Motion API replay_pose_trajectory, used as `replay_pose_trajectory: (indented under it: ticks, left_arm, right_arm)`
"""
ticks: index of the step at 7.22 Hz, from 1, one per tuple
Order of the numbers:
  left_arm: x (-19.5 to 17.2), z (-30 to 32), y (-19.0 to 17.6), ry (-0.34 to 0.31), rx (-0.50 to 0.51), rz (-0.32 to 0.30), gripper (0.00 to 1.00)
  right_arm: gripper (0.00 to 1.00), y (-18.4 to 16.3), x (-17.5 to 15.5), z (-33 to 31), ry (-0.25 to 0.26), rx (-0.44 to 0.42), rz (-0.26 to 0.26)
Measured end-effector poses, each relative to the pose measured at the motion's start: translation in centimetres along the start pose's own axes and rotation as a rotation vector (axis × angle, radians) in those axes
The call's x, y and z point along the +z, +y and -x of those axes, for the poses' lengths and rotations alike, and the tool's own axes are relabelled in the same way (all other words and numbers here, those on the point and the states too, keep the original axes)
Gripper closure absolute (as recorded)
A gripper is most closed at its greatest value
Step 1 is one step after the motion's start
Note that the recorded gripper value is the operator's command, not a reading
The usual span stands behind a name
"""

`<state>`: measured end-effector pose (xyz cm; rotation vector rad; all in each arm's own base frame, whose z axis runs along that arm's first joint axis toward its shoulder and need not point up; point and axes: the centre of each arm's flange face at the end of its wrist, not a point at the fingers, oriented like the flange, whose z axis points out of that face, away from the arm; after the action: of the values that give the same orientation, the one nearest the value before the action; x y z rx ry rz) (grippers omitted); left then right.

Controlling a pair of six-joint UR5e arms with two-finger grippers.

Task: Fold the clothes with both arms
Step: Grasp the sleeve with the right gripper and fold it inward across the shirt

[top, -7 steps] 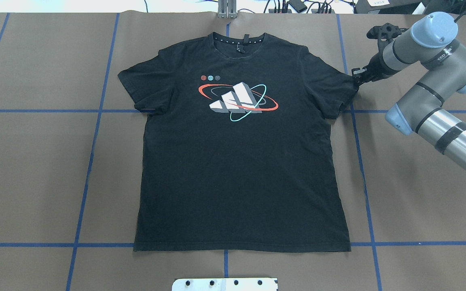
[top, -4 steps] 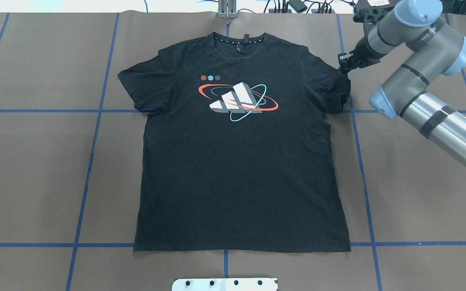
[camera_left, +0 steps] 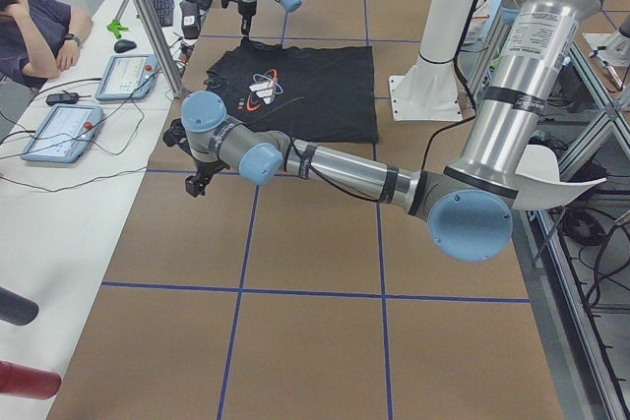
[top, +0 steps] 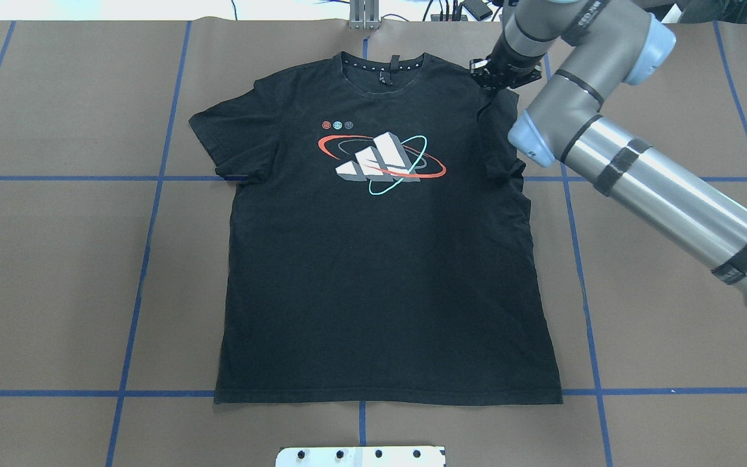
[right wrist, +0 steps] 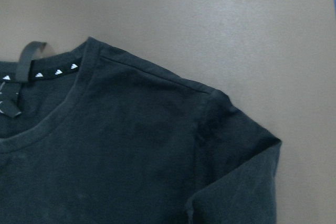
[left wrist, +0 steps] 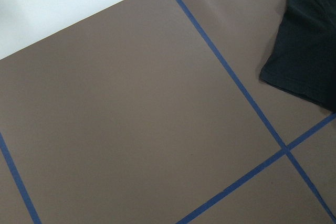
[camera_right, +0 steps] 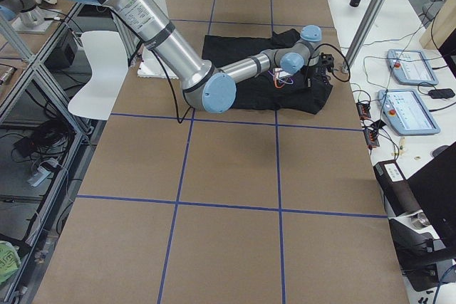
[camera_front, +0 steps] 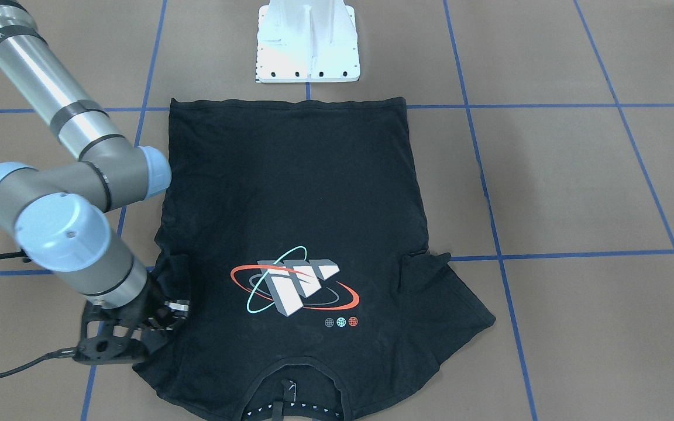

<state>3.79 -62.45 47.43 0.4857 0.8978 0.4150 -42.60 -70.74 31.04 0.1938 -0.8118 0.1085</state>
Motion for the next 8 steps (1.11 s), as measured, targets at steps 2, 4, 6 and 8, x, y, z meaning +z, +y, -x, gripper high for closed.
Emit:
replay_pose_trajectory:
  ticks: [2,4,6,8]
  left_arm:
    - [0.1,0.1,0.1,0.0,-0.003,0.002,0.0]
    - [0.4,0.3,0.2,0.001,-0.004,0.004,0.0]
    - [0.4,0.4,0.3,0.0,-0.003,0.003,0.0]
    - [0.5,0.6,0.4,0.0,-0.005,0.005,0.0]
  right_arm:
    - [1.0,1.2,1.4,5.6,0.018,0.0,-0.013]
    - [1.0,2.4,2.3,7.9,0.025,-0.015,-0.018]
    - [1.0,2.3,2.0,9.2,0.021,-0.016,-0.025]
    - [0.01,1.8,1.9,10.4,0.026,0.0,-0.028]
